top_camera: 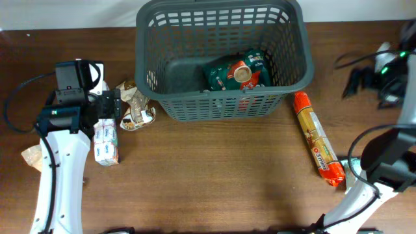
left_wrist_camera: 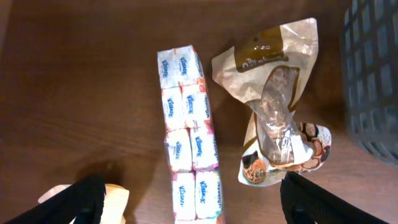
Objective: Pack container
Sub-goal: 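Grasp the orange-capped tube snack with the right gripper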
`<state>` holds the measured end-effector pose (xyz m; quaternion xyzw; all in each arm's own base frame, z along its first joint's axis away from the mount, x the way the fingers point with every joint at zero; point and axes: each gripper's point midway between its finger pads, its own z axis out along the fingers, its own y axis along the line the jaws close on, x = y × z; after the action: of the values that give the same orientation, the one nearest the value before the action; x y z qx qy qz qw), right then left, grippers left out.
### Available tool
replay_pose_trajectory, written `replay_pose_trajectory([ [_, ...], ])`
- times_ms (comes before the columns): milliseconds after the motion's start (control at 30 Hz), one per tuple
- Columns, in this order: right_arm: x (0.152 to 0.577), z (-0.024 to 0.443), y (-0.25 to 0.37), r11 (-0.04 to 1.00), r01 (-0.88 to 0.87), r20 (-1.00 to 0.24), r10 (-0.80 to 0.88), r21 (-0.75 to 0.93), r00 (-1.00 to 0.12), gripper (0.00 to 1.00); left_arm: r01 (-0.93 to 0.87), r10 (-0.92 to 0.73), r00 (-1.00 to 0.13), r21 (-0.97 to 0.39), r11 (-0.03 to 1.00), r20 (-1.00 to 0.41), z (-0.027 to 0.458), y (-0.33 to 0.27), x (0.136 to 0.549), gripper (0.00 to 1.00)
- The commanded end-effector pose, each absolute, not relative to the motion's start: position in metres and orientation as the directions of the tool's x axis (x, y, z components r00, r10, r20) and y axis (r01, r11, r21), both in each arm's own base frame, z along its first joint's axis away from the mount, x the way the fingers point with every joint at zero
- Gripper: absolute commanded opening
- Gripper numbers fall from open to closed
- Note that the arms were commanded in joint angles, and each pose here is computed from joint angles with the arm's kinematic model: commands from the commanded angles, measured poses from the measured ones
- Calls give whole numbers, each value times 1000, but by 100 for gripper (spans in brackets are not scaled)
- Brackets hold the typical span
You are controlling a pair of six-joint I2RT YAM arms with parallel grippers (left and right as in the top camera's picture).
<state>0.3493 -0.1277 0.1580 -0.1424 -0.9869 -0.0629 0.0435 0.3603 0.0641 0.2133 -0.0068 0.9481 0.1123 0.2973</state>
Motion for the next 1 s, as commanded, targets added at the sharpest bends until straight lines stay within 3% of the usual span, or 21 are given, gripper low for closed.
replay_pose_trajectory([
  [0, 326, 150, -93, 962, 202, 178, 169, 185, -969, 100, -46, 85, -830, 220, 974, -552, 210, 64, 360, 84],
  [333, 316, 145, -71, 970, 56, 133, 25, 236, -991, 99, -22, 111, -830, 231, 973, -547, 210, 63, 360, 85],
  [633, 287, 79, -51, 958, -35, 227, -103, 284, -968, 99, -15, 121, -827, 237, 971, -548, 211, 63, 361, 85],
  [967, 273, 25, -47, 955, -60, 219, -127, 290, -968, 99, 30, 145, -819, 212, 977, -555, 211, 55, 364, 85],
])
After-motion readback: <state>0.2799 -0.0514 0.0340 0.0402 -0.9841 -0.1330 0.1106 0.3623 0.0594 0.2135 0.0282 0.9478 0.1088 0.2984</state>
